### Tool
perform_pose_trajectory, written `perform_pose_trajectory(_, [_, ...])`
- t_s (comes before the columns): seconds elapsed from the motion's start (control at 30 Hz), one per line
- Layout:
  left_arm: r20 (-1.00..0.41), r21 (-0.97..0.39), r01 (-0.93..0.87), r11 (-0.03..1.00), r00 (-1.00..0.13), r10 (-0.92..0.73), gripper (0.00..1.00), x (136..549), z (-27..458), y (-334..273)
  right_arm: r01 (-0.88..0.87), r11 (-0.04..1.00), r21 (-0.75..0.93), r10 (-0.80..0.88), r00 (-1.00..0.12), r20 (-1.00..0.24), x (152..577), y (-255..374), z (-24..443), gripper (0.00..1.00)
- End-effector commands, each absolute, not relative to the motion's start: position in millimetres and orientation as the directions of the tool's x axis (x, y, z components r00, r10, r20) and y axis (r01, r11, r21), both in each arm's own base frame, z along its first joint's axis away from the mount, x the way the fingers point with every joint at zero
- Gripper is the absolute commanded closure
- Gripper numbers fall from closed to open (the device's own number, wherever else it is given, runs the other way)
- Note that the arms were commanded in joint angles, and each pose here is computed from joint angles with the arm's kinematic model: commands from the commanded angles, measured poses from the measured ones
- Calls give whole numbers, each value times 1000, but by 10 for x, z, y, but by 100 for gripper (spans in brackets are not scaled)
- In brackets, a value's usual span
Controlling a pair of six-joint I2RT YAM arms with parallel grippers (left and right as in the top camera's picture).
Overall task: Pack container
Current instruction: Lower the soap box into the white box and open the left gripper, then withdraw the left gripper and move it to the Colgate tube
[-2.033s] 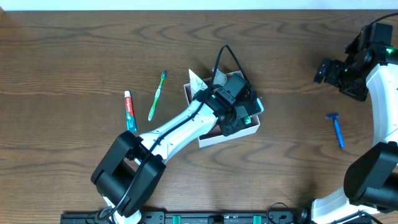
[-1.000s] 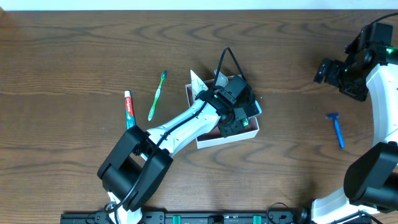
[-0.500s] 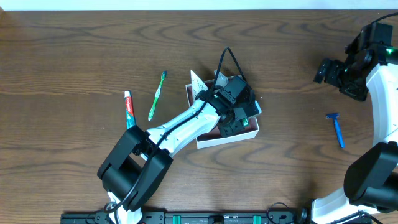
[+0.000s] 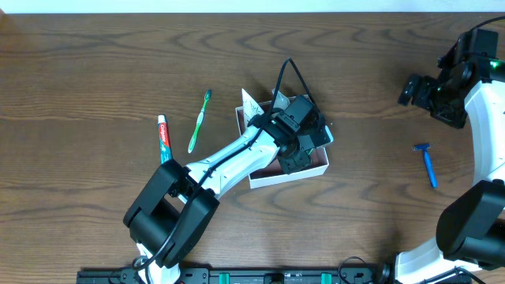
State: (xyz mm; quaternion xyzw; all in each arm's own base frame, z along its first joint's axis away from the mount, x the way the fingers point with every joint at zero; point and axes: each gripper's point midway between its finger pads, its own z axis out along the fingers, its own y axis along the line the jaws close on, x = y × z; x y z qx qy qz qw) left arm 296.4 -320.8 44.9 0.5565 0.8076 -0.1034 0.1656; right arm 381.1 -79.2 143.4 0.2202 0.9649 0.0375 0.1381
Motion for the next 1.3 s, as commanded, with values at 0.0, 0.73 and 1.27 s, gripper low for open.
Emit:
perform_pose_trajectory(0.0, [-385, 7, 938, 345, -316, 867, 38, 2935, 442, -3235, 432, 891, 137, 453, -859, -239, 3797, -816, 1404, 1])
perform_pose_trajectory(0.73, [-736, 197, 907, 372, -114, 667, 35, 2946, 2407, -3294, 432, 891, 137, 453, -859, -239, 3797, -816, 1404, 1])
perform_pose_trajectory(1.27, [-675, 325, 709, 626, -290, 679, 2, 2793, 2996, -1823, 432, 891, 137, 453, -859, -239, 3797, -816, 1404, 1])
